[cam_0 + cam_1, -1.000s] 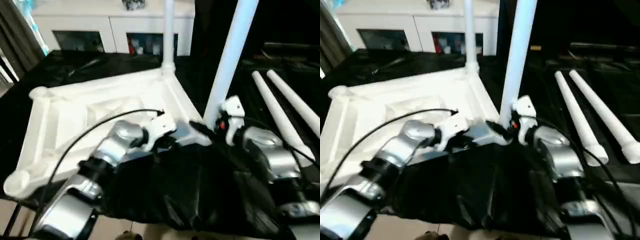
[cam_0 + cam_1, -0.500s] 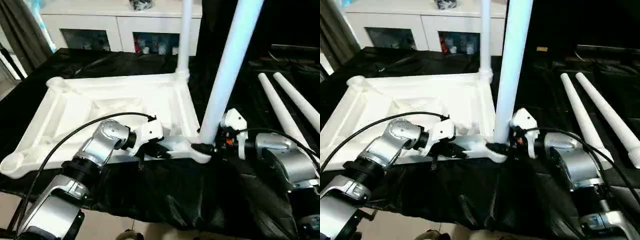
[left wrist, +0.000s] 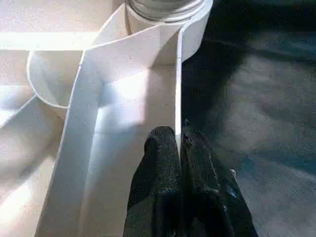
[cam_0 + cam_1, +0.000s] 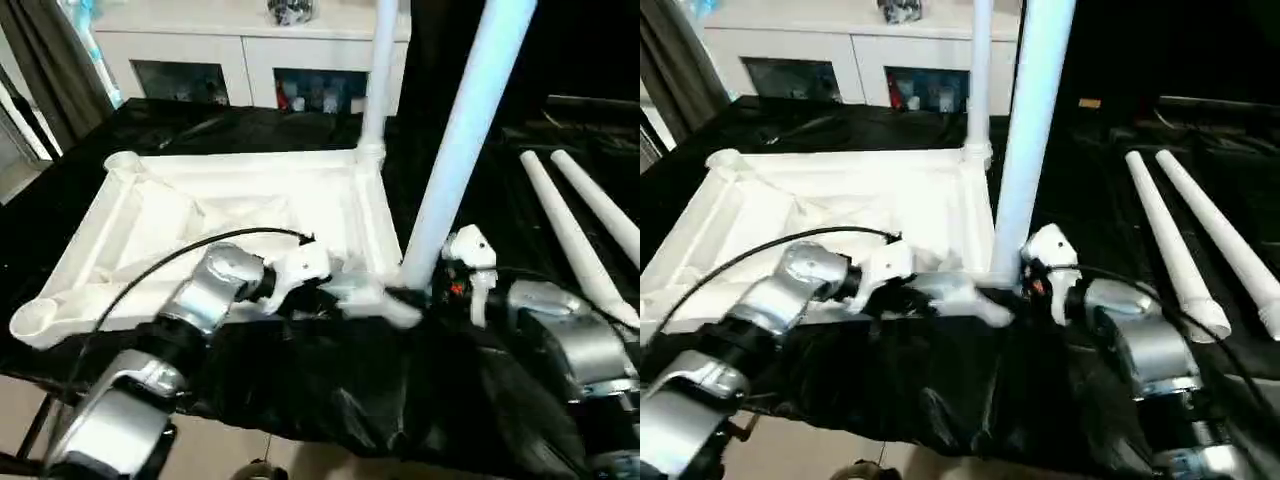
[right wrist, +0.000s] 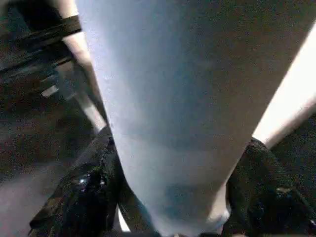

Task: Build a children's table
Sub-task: Rotate leg to tighten

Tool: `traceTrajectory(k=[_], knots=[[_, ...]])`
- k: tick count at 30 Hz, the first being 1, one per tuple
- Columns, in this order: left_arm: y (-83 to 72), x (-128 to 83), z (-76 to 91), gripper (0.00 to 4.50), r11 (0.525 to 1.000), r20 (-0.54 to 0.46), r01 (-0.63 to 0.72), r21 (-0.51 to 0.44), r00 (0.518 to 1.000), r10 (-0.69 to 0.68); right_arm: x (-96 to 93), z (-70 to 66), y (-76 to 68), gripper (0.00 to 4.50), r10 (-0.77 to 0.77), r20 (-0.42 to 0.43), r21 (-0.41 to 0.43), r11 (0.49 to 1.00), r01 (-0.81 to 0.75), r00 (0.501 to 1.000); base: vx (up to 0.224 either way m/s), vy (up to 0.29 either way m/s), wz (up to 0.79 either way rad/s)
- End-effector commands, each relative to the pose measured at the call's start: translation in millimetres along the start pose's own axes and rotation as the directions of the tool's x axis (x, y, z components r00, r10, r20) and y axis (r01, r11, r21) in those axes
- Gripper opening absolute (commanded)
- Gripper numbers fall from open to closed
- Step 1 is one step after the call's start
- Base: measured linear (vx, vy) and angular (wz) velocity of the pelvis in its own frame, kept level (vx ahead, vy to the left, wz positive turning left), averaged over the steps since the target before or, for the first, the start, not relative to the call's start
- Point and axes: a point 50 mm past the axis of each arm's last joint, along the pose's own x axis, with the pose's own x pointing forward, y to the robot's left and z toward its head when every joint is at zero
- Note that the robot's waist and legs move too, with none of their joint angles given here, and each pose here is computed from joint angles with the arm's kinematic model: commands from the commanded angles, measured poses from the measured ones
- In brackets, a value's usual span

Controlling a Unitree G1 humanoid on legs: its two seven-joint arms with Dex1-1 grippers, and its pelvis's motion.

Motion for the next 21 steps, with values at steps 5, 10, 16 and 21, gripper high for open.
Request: traceTrajectory(k=[5, 10, 16, 21], knots=[[10.5, 33.1, 43.1, 0.00, 0.964, 0.083, -0.262, -0.044, 0.961, 0.265, 45.0, -22.8, 12.1, 2.58, -0.290, -0.073, 0.199, 0.933, 0.299, 0.954, 0.000, 0.000, 0.00], [-0.2, 50.8, 58.9, 0.00, 0.971, 0.133, -0.239, -0.021, 0.962, 0.240, 64.2, -10.0, 14.6, 2.58, -0.396, -0.018, 0.250, 0.887, 0.388, 0.918, 0.000, 0.000, 0.00], [-1.6, 47.6, 58.1, 0.00, 0.978, 0.158, -0.208, 0.021, 0.967, 0.202, 62.6, -1.8, 14.4, 3.45, -0.370, 0.048, 0.244, 0.905, 0.348, 0.928, 0.000, 0.000, 0.00], [-6.1, 36.9, 49.2, 0.00, 0.991, 0.167, -0.119, 0.061, 0.980, 0.108, 48.0, -4.3, 10.2, 3.64, -0.275, 0.053, 0.130, 0.955, 0.266, 0.960, 0.000, 0.000, 0.00]])
